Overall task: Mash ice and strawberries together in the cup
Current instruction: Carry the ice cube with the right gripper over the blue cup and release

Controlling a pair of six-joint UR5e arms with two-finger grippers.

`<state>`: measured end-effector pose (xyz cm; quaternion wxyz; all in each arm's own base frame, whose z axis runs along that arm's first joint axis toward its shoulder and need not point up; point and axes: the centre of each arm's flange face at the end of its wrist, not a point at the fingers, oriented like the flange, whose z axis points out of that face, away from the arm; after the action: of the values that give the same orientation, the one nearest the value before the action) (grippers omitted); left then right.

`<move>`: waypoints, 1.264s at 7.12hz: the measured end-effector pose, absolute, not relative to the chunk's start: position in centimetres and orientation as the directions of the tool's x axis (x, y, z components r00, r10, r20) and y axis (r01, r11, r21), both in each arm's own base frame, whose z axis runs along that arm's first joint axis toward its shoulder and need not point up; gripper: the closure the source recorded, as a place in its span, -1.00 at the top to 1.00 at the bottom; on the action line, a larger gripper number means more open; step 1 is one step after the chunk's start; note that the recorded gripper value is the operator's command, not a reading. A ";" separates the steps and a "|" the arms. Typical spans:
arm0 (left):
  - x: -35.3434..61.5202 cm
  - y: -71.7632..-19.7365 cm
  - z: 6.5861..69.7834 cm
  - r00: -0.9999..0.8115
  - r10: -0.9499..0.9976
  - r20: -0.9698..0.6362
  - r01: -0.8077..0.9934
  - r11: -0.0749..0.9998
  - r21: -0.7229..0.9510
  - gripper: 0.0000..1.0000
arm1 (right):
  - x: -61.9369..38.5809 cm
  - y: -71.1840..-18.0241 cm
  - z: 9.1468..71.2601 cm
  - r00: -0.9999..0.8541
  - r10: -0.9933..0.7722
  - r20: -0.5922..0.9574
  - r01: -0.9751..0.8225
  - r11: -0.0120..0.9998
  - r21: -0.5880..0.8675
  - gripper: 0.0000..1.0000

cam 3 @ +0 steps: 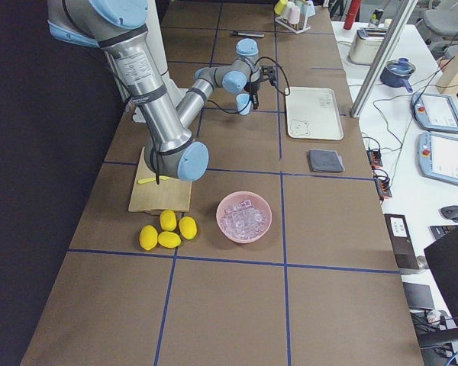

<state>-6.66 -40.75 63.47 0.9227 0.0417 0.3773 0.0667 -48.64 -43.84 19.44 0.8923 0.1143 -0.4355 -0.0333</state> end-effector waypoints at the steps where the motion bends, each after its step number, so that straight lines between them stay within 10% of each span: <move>1: -6.7 -40.7 63.5 0.706 0.155 -0.691 -0.092 0.988 0.127 1.00 | -51.3 -42.7 16.8 0.625 -0.124 0.770 -0.060 0.977 0.206 -0.82; 4: -6.7 -40.7 63.5 0.706 0.154 -0.691 -0.092 0.988 0.127 1.00 | -55.8 -40.3 14.5 0.648 -0.090 0.756 -0.068 0.982 0.175 -0.58; 6: -6.7 -40.7 63.5 0.706 0.154 -0.691 -0.092 0.988 0.127 1.00 | -56.6 -39.9 15.4 0.663 -0.087 0.744 -0.060 0.984 0.168 0.97; 9: -6.6 -40.7 63.5 0.704 0.154 -0.694 -0.092 0.988 0.127 1.00 | -57.4 -39.5 15.8 0.676 -0.092 0.731 -0.066 0.981 0.184 0.98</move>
<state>-6.63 -40.72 63.47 0.9220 0.0414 0.3792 0.0667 -57.40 -39.46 15.78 0.9102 0.0979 -0.4024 -0.0072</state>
